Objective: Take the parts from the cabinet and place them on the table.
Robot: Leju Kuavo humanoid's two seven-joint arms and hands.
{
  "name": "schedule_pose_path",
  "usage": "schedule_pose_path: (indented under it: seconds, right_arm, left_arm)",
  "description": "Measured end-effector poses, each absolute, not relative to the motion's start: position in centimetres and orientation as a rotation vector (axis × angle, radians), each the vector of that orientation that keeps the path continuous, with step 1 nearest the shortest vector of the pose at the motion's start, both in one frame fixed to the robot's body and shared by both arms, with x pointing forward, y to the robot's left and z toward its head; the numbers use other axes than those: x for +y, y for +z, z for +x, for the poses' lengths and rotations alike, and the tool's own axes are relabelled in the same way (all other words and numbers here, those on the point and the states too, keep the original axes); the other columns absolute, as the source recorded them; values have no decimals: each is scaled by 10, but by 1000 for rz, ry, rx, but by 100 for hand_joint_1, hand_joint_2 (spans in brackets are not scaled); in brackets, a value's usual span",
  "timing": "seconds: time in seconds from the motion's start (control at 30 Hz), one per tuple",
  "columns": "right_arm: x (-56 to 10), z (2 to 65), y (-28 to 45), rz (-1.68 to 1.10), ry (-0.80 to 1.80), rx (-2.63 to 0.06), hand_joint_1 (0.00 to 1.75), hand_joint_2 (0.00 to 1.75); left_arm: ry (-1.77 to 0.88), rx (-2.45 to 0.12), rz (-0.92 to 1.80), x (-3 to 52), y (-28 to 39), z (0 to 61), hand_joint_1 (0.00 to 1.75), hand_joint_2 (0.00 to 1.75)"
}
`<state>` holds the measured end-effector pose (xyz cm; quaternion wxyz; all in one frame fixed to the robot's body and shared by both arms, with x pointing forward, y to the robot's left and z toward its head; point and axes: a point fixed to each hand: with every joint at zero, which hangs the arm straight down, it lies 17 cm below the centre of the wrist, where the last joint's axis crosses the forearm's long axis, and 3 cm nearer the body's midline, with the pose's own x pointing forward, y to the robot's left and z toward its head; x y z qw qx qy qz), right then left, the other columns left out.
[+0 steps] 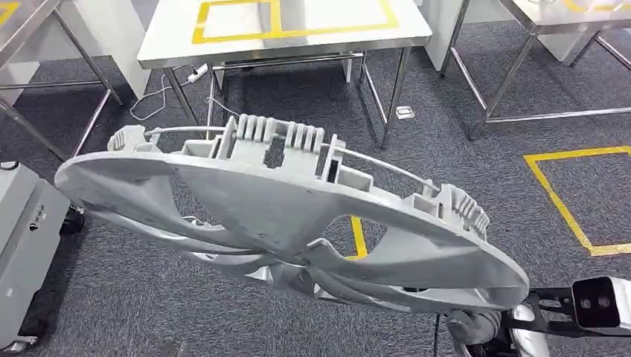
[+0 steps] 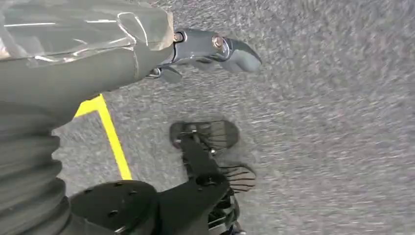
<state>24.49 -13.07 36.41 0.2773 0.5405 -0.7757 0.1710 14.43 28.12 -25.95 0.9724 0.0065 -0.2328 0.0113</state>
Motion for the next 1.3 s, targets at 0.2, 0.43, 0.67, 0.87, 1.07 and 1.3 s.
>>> schedule_pose_path:
  seconds: [0.2, 0.43, 0.67, 0.87, 1.07, 1.3]
  right_arm:
    - [-130, 246, 364, 1455, 458, -2080, 171, 175]
    - [-128, 246, 367, 1462, 468, -2086, 171, 175]
    - [-128, 246, 366, 1467, 475, -2082, 171, 175]
    - [-126, 245, 366, 1473, 478, -2077, 171, 175]
    - [-126, 245, 367, 1477, 477, -2080, 171, 175]
    - [-126, 245, 367, 1478, 478, -2080, 171, 175]
  left_arm:
    - [30, -468, 16, 283, -260, 143, 0, 175]
    - [39, -473, 30, 289, -259, 145, 0, 175]
    - [49, -480, 25, 286, -259, 146, 0, 175]
    - [49, -482, 21, 284, -259, 146, 0, 175]
    - [53, -488, 21, 285, -258, 148, 0, 175]
    - [55, -480, 23, 288, -259, 143, 0, 175]
